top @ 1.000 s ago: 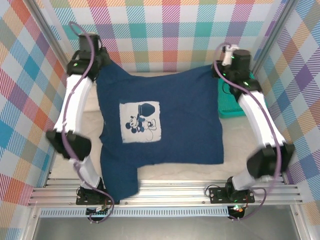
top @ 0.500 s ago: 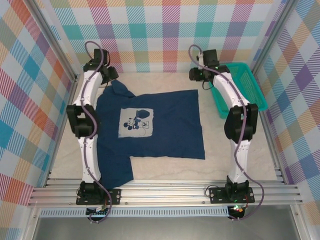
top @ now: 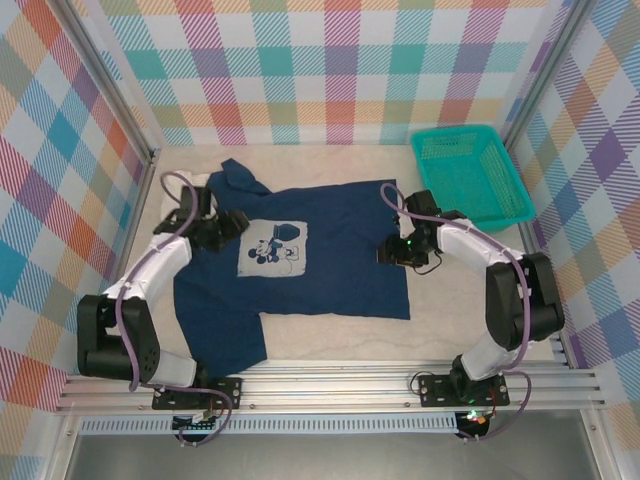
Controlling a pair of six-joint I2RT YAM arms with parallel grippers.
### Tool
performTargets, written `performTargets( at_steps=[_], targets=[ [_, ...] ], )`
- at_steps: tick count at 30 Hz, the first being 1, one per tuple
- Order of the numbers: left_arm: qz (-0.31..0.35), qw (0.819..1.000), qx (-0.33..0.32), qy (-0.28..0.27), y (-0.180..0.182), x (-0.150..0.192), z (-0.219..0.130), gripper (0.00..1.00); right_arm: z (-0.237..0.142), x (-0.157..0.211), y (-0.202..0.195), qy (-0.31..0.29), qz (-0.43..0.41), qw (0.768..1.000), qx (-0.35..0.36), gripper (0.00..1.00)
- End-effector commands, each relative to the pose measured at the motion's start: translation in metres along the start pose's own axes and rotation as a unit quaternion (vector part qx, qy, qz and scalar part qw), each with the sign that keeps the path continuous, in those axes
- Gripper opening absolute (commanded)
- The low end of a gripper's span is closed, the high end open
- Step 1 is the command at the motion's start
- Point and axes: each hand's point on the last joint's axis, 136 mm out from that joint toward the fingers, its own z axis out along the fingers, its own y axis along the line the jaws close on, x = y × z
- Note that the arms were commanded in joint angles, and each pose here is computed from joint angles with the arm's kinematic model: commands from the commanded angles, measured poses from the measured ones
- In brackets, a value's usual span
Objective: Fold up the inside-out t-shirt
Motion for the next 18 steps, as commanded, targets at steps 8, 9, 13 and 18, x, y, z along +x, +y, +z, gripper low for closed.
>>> performTargets(
  at_steps=[8, 9, 13, 18],
  targets=[
    [0.029, 0.997, -0.008, 0.074, 0.018, 0.049, 0.047, 0.6, 0.037, -0.025, -0.008, 0.023, 0.038, 0.999, -0.01, 0.49],
    [0.029, 0.996, -0.009, 0.084, 0.019, 0.053, 0.051, 0.6, 0.039, -0.023, -0.015, 0.03, 0.049, 0.998, -0.002, 0.49],
    [0.043, 0.994, 0.002, 0.102, 0.013, 0.061, 0.066, 0.6, 0.04, -0.014, -0.044, 0.045, 0.096, 0.994, 0.028, 0.49],
    [0.063, 0.991, 0.011, 0.121, 0.0, 0.074, 0.08, 0.61, 0.032, -0.014, -0.08, 0.043, 0.136, 0.987, 0.069, 0.48]
  ],
)
